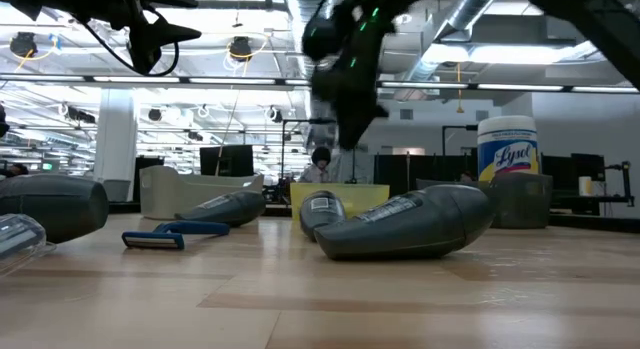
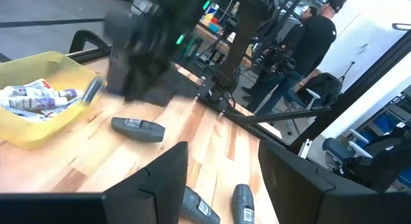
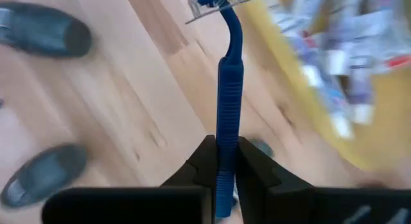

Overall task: Pick & Place Travel size toiletries
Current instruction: Put the blue razor into the black bin

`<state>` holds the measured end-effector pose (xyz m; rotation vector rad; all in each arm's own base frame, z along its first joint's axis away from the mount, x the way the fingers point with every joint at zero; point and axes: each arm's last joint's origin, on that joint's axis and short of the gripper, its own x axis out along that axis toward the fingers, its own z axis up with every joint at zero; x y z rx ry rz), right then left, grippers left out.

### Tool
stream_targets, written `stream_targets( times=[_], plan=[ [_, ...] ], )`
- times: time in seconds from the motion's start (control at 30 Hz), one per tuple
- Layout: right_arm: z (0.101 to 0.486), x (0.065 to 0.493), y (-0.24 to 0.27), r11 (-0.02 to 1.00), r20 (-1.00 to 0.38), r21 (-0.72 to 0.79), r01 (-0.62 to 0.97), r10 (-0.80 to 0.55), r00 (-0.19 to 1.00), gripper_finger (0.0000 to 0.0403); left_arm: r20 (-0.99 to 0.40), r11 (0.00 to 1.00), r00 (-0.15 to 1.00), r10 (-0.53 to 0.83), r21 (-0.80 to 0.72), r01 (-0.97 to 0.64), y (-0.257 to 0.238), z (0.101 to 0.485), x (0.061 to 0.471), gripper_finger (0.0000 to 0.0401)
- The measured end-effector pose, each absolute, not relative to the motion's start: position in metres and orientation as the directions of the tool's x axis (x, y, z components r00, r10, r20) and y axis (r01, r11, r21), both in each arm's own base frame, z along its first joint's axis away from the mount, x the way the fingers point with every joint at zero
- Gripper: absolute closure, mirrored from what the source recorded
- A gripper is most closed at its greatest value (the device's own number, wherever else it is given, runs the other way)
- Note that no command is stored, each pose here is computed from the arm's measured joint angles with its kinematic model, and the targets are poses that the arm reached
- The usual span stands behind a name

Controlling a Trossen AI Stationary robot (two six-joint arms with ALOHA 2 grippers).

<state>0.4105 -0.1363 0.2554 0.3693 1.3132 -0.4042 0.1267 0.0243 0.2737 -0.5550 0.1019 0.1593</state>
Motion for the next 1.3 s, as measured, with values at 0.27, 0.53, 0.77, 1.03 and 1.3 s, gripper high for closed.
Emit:
stream_targets(
  times=[0.27, 0.53, 0.77, 1.03, 1.3],
  plan=[
    [0.320, 0.331, -0.149, 0.818, -0.964, -0.093, 0.568, -0.218, 0.155, 0.0380, -0.138, 0.837, 0.983, 0.123, -0.517, -0.177, 0.024, 0.274, 0.127, 0.0216],
    [0.293, 0.227, -0.155, 0.631, -0.972, -0.080, 0.772, -0.220, 0.079, 0.0380, -0.138, 0.836, 0.983, 0.124, -0.518, -0.178, 0.024, 0.274, 0.127, 0.0216],
    [0.236, 0.183, -0.151, 0.503, -0.975, -0.052, 0.863, -0.212, 0.065, 0.0377, -0.133, 0.832, 0.975, 0.175, -0.510, -0.219, 0.026, 0.274, 0.127, 0.0216],
    [0.200, 0.182, -0.169, 0.482, -0.976, -0.072, 0.873, -0.213, 0.037, 0.0376, -0.122, 0.810, 0.952, 0.282, -0.502, -0.304, 0.029, 0.275, 0.126, 0.0216],
    [0.171, 0.189, -0.183, 0.480, -0.965, -0.209, 0.852, -0.242, -0.101, 0.0366, -0.116, 0.806, 0.943, 0.312, -0.492, -0.327, 0.030, 0.276, 0.126, 0.0216]
  ],
)
